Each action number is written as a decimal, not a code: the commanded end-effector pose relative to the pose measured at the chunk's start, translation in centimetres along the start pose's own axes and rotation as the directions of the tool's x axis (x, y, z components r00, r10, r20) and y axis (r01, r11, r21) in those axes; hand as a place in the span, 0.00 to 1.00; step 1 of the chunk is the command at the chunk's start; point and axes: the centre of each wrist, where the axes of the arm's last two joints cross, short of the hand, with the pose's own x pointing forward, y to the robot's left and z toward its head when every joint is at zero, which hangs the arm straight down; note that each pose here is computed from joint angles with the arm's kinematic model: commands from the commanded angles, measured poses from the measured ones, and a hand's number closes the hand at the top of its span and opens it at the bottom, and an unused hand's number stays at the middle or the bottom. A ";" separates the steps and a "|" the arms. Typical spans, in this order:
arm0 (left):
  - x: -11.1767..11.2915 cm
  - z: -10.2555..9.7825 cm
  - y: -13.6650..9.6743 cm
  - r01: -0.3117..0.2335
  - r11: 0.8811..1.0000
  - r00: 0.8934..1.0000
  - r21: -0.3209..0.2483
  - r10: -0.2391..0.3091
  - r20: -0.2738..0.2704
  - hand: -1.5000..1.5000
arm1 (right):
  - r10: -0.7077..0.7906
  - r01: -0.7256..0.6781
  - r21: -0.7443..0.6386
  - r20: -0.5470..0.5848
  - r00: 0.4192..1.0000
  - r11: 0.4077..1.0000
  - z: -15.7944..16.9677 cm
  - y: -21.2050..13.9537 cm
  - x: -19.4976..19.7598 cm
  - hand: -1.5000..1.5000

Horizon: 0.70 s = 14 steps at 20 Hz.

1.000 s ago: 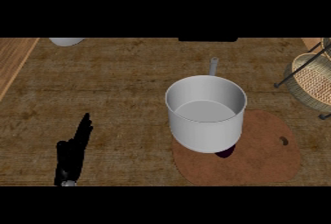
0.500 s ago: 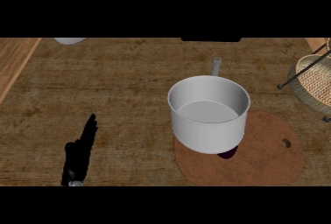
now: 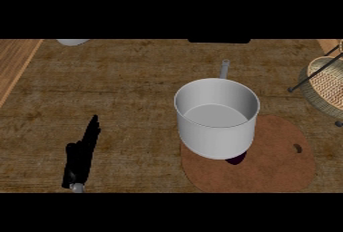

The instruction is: Pick the cupcake from the cutting board and place it in the tiered basket

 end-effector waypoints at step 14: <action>0.4 -1.2 0.1 0.004 1.000 1.000 0.003 -0.004 0.006 0.50 | -0.444 0.454 0.071 -0.124 0.888 0.888 -2.2 7.0 -0.9 0.00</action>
